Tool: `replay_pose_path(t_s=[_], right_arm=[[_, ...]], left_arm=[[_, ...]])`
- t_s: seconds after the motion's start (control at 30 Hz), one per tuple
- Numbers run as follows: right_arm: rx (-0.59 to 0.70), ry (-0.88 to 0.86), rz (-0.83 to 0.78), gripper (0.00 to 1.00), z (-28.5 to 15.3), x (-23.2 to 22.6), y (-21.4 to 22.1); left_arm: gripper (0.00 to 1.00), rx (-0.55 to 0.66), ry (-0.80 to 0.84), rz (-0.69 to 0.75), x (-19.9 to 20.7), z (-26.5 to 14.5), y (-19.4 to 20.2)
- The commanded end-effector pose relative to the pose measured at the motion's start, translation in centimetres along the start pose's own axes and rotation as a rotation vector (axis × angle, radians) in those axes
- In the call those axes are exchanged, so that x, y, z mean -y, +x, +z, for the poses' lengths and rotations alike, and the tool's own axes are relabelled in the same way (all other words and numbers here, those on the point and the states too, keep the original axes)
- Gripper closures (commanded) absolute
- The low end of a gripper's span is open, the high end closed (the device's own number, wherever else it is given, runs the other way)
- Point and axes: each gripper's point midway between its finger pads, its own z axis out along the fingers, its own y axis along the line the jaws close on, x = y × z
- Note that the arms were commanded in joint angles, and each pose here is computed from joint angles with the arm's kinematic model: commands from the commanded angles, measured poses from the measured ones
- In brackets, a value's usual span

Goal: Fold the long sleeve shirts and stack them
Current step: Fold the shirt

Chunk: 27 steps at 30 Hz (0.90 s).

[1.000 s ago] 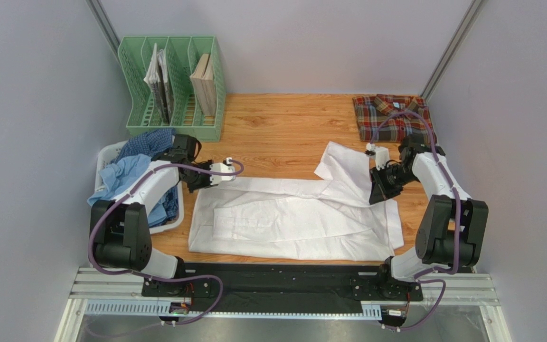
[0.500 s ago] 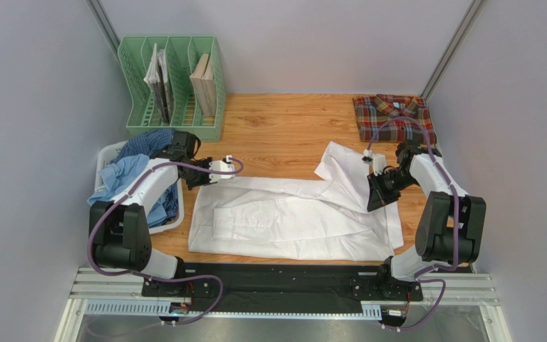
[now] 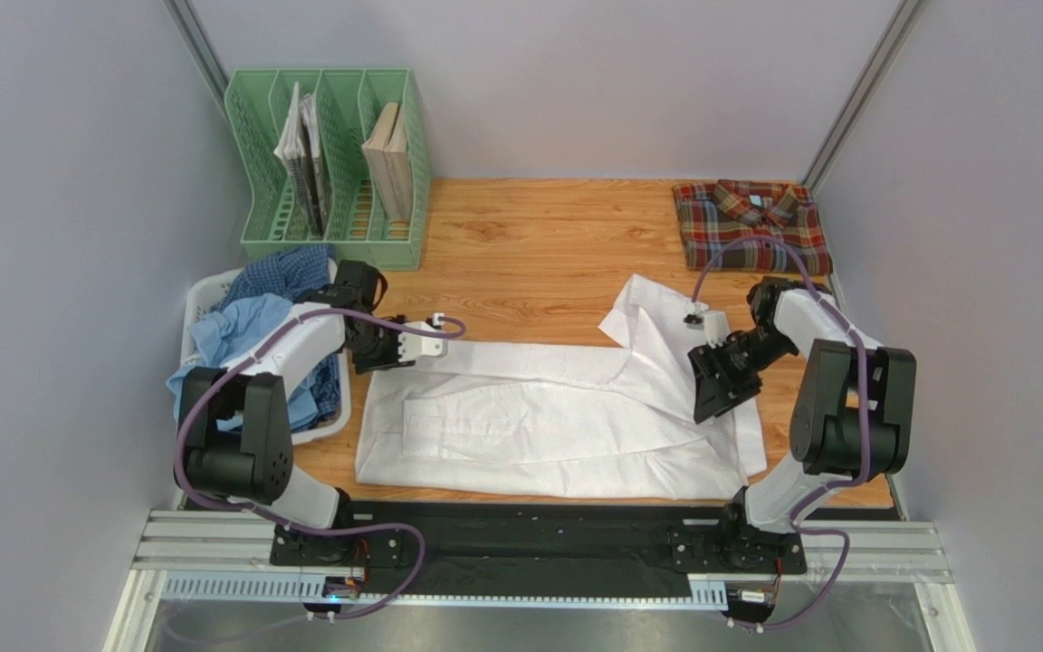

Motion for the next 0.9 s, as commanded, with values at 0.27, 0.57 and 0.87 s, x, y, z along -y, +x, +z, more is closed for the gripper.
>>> replay_pose_path(t_s=[0.27,0.57,0.87], right_arm=[[0.43,0.19,-0.069,0.29,-11.7,2.3,-14.6],[0.404,0.201,0.061,0.2,-8.6,9.3,-22.1],[0.299,0.26,0.004,0.14,-3.6,12.2,-22.9]], left_arm=[[0.19,0.327,-0.188,-0.143,-3.5,-9.9,-8.5],[0.16,0.473,-0.239,-0.303,-4.1,-14.4,-11.8],[0.15,0.491,-0.227,-0.354,-2.4,-15.0,-11.9]])
